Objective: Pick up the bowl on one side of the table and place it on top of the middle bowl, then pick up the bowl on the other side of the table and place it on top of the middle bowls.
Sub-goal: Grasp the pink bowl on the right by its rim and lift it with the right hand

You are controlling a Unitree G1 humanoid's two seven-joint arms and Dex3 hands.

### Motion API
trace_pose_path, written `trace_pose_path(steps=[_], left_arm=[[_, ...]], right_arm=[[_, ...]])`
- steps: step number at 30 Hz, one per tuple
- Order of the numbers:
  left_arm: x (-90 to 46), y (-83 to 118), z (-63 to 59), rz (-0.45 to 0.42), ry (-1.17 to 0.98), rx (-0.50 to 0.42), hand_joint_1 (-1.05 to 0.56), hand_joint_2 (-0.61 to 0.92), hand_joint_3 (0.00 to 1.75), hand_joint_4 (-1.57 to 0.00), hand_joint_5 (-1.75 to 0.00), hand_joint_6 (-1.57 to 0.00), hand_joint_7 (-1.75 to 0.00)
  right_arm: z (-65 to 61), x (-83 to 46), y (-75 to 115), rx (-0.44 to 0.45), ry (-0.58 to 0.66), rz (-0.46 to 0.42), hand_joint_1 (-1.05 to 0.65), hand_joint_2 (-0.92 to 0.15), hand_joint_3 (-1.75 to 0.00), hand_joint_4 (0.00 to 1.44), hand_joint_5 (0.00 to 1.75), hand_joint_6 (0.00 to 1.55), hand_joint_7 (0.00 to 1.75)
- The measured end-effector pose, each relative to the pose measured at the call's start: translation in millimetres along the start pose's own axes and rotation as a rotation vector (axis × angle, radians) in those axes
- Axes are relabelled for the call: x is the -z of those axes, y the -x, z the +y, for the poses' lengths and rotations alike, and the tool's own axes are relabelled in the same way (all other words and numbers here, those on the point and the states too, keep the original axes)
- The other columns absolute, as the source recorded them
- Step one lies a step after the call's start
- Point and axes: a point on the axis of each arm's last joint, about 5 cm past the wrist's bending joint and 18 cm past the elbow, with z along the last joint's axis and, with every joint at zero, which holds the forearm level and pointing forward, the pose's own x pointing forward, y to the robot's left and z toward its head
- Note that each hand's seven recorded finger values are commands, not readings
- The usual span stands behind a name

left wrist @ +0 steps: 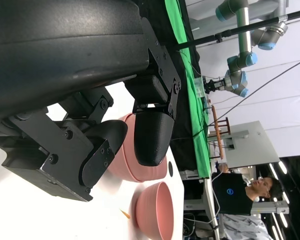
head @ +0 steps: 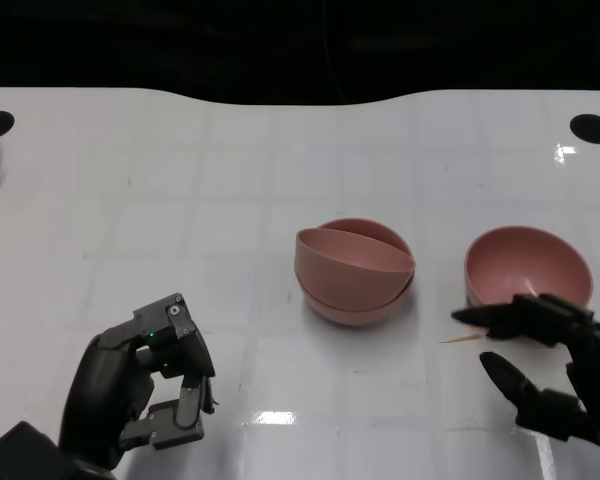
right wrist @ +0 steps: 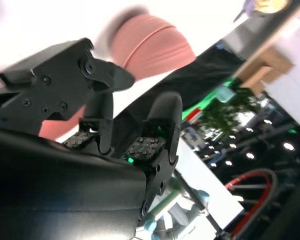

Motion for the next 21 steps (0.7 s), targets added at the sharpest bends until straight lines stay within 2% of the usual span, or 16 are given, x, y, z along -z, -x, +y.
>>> trace_pose_path(steps=[5,10,17,21], left_arm=[[0.1,0,-0.5,-0.002,0.004,0.005,0.0,0.4,1.46,-0.97,-1.75,-0.79,-1.7],[-1.5,-1,-0.3,-0.007,-0.001,0.007,-0.02,0.4,1.45,-0.95,-1.75,-0.78,-1.7],[-1.5,0,0.0,-0.002,-0.012,0.01,-0.03,0.39,1.47,-0.94,-1.75,-0.77,-1.69],[-1.6,0,0.0,-0.001,-0.016,0.012,-0.03,0.38,1.49,-0.94,-1.75,-0.77,-1.69]], right_arm=[[-12.1,-10.3,-9.5,-0.052,0.182,0.082,-0.38,-0.81,0.0,0.23,0.69,0.39,0.16],[-18.6,-11.8,-15.7,-0.123,0.354,0.133,-0.44,-0.78,0.0,0.2,0.65,0.35,0.12],[-11.1,-8.0,-34.7,-0.227,0.59,0.161,-0.52,-0.77,0.0,0.27,0.53,0.4,0.08],[-3.0,-1.6,-43.2,-0.257,0.638,0.194,-0.49,-0.77,0.0,0.32,0.49,0.44,0.07]])
